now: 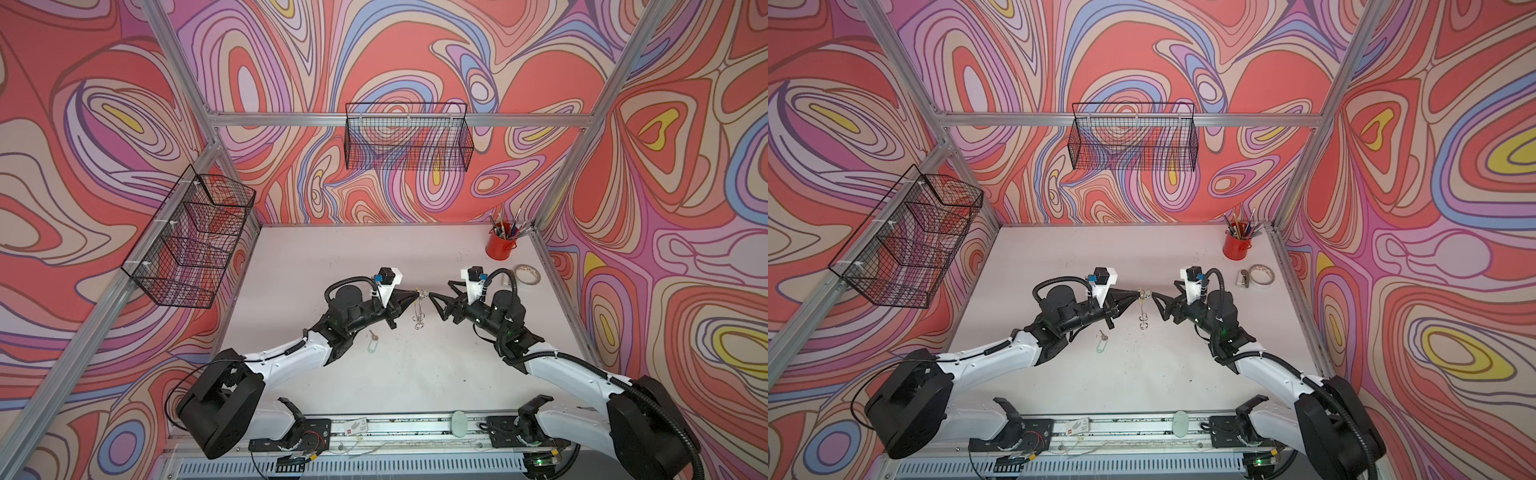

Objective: Put the keys on the keyring

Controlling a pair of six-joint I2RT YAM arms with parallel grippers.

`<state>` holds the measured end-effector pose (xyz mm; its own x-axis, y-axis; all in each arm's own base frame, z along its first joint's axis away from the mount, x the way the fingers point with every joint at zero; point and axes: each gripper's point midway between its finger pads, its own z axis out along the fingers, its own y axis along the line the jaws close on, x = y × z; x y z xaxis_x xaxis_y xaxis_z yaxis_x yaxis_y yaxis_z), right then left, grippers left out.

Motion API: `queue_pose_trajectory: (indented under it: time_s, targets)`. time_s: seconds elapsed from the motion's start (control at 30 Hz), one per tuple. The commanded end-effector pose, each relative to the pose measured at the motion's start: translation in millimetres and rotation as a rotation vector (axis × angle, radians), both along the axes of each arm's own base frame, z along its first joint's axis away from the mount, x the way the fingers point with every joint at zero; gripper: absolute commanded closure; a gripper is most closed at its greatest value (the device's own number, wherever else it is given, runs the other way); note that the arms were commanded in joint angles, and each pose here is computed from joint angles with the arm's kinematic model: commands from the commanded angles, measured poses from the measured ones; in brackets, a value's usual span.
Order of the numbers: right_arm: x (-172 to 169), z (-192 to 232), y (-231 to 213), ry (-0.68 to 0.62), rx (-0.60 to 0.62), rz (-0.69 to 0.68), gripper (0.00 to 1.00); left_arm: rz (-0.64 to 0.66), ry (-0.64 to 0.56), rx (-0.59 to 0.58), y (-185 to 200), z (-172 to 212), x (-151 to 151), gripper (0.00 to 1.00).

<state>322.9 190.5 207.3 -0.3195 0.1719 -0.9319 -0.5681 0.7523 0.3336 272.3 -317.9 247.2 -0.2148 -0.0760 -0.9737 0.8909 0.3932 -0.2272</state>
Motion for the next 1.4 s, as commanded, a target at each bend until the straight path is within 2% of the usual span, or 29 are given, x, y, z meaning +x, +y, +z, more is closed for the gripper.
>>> queue_pose_trajectory:
  time_s: [0.0,0.1,0.17,0.23,0.37,0.47,0.67,0.97,1.13,1.23,1.37]
  targets:
    - [10.3,1.8,-20.7,0.058,0.028,-0.106,0.02,-0.060,-0.012,-0.070,2.5,12.5,-2.5,1.00]
    - [9.5,24.3,-29.5,0.002,0.072,-0.150,0.02,-0.123,0.014,-0.106,7.5,14.9,-3.8,1.00]
    - [0.1,43.5,-20.5,-0.061,0.108,-0.078,0.02,-0.159,0.014,-0.117,9.5,15.0,-5.5,1.00]
    - [-10.8,54.8,-1.5,-0.094,0.116,0.058,0.04,-0.193,0.014,-0.114,9.0,15.1,-7.5,1.00]
    - [-23.9,57.1,36.5,-0.040,0.133,0.325,0.32,-0.233,0.008,-0.135,7.4,20.3,-7.3,1.00]
    - [-29.7,50.8,51.2,-0.003,0.151,0.432,0.44,-0.259,0.008,-0.164,5.6,24.4,-7.3,1.00]
    - [-41.8,46.0,70.6,0.033,0.158,0.545,0.53,-0.291,0.033,-0.202,1.2,25.5,-4.6,1.00]
    - [-45.1,35.2,73.6,0.072,0.172,0.573,0.74,-0.271,0.043,-0.199,1.0,21.7,0.4,1.00]
    - [-37.7,40.1,64.7,0.062,0.186,0.501,0.69,-0.220,0.050,-0.205,6.9,17.4,9.1,1.00]
    - [-31.4,51.2,48.3,0.024,0.198,0.428,0.61,-0.220,0.051,-0.211,8.7,18.9,9.5,1.00]
    - [-38.0,53.1,55.0,0.040,0.204,0.500,0.54,-0.236,0.050,-0.208,7.4,20.1,7.9,1.00]
